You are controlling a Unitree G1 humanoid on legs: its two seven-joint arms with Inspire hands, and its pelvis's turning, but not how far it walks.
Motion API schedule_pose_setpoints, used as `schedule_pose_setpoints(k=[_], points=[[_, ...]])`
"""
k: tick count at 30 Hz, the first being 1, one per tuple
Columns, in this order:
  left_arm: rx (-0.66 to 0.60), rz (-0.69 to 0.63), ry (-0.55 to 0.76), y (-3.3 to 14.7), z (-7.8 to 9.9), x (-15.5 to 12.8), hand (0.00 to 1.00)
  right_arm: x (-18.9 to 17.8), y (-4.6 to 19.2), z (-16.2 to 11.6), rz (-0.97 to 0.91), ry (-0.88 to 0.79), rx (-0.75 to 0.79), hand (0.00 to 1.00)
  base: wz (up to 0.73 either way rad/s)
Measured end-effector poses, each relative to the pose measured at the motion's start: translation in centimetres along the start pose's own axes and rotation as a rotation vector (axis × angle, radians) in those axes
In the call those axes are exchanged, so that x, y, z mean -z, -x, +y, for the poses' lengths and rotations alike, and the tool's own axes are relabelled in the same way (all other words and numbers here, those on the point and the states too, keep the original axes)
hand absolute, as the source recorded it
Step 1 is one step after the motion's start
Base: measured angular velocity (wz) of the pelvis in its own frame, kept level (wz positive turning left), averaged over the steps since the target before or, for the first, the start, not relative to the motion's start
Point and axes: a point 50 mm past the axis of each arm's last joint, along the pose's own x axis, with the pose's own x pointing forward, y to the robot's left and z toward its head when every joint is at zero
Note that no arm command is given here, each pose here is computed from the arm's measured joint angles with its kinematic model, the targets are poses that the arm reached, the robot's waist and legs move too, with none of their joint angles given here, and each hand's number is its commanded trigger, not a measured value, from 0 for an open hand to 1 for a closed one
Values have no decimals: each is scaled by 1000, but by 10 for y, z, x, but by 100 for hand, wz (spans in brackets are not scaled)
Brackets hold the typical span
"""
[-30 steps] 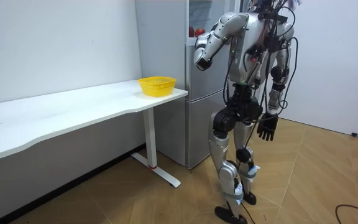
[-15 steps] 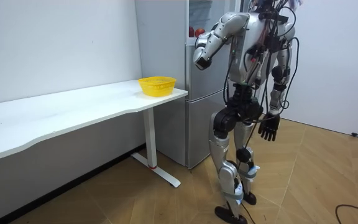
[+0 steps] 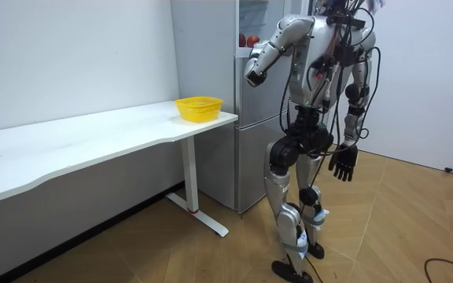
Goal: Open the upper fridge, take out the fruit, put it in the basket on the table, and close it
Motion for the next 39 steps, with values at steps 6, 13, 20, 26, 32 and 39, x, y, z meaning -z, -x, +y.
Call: schedule_pose_setpoints(k=[6,13,20,26,32,39], points=[[-33,-4,12,-4,0,2,0,0,0,0,5,-23,-12,0,-5],[-14,12,-10,-13,4,-4,0,6,0,0,22,-33,-14,0,-10],[12,40,6,-21,4,1,0,9,1,0,13,-61,-14,0,-10],[16,48,16,-25,4,4,0,5,1,-3,1,-56,-5,0,-12],[-8,41,38,-29,5,7,0,5,1,-4,1,-58,5,0,-13],[-9,38,49,-36,6,9,0,5,1,-3,-3,-62,2,0,-11]])
